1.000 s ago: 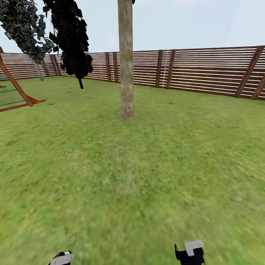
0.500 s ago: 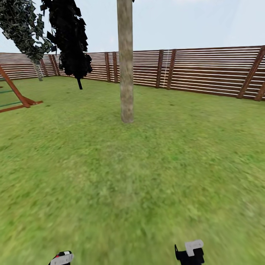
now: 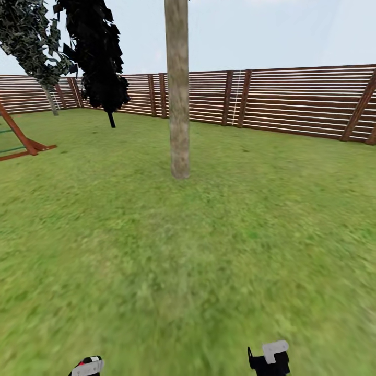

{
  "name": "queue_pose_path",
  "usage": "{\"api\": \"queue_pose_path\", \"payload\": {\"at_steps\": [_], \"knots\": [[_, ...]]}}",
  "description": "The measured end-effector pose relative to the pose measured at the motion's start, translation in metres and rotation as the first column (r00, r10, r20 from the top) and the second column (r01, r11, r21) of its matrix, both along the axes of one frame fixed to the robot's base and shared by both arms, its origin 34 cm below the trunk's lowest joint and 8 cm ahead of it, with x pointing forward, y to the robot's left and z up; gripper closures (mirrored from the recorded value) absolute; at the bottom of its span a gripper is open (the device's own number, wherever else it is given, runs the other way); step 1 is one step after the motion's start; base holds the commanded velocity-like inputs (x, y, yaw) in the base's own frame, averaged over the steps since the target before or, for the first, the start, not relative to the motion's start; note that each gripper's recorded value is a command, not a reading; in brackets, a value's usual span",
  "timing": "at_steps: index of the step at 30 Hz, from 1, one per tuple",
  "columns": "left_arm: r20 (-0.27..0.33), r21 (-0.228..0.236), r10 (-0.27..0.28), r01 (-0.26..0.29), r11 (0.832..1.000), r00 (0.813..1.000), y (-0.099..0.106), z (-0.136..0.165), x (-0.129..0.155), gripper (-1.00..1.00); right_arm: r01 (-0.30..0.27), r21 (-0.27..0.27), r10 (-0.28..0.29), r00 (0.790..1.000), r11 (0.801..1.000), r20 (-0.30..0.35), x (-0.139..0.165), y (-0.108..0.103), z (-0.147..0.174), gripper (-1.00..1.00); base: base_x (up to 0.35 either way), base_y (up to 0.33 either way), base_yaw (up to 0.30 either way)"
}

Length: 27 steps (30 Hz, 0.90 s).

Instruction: In the garden, pick up the pesticide atomizer on the floor and spray pesticide onto both trees until each tree trunk is fully covered.

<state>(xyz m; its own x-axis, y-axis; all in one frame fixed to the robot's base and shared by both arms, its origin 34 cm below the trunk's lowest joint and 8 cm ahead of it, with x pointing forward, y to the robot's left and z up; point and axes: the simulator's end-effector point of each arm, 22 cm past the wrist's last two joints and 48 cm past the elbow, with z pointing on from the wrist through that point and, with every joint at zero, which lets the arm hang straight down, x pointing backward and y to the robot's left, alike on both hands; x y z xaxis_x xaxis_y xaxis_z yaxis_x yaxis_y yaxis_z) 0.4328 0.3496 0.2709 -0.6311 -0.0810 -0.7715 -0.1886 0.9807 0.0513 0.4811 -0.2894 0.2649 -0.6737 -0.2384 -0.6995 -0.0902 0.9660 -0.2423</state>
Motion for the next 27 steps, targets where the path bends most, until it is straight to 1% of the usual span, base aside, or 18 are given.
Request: {"api": "queue_pose_path", "payload": {"at_steps": [27], "knots": [[0.001,0.0,0.0,0.0,1.0,1.0,0.0,0.0001,0.0001,1.0,0.0,0.0,0.0,1.0,1.0,0.0,-0.0002,0.0002,-0.0001,-1.0,0.338,0.0,0.0]]}}
